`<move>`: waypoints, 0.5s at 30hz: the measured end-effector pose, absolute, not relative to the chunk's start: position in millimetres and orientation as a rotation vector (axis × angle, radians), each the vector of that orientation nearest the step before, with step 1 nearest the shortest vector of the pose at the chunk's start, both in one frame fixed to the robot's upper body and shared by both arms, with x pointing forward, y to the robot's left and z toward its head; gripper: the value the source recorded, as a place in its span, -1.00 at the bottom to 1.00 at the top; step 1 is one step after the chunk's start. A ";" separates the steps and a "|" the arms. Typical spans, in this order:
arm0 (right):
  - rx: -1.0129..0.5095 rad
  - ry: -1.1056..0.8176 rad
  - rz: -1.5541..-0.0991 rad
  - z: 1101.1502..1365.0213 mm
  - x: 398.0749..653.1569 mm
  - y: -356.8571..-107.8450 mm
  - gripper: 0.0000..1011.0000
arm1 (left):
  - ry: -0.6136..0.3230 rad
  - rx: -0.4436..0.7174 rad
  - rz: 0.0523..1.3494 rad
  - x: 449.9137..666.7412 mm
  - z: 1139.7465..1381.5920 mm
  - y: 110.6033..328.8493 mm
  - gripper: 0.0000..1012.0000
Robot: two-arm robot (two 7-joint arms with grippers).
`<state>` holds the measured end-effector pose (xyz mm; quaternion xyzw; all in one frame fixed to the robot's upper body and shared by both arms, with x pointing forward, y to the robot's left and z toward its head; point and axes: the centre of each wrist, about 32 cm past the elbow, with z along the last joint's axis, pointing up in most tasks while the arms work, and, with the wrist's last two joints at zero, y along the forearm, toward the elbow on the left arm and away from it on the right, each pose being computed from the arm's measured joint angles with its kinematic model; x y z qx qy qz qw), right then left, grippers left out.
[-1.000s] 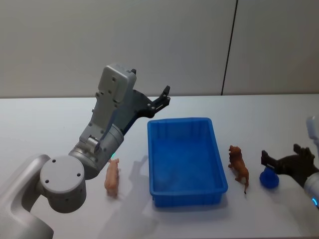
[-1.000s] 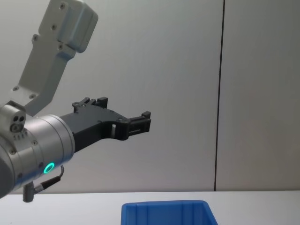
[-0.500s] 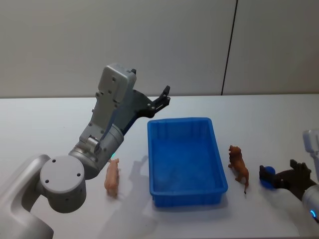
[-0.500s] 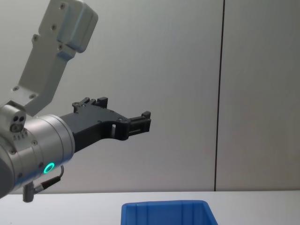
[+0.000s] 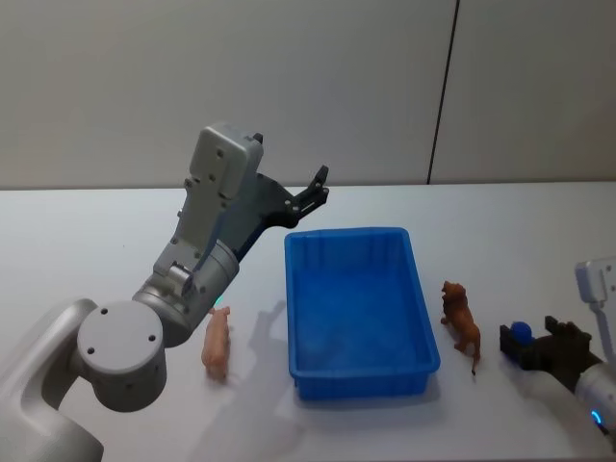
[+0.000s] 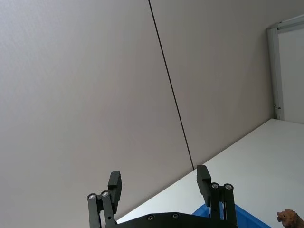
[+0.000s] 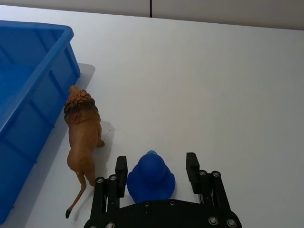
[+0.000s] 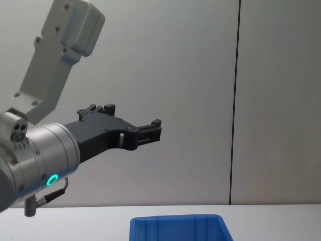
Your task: Pick up the two dolls from the table and place them into the box.
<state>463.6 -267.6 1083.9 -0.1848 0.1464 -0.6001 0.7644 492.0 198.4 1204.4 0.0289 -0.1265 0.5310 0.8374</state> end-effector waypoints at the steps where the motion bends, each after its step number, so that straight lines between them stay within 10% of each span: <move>1: -0.400 0.317 -1.300 1082.0 464.9 -267.3 0.51 | -0.268 0.061 1.124 492.0 1204.4 198.4 0.98; 15: -0.372 0.282 -1.260 1070.3 472.5 -264.0 -0.38 | -0.268 0.061 1.124 492.0 1204.4 198.4 0.98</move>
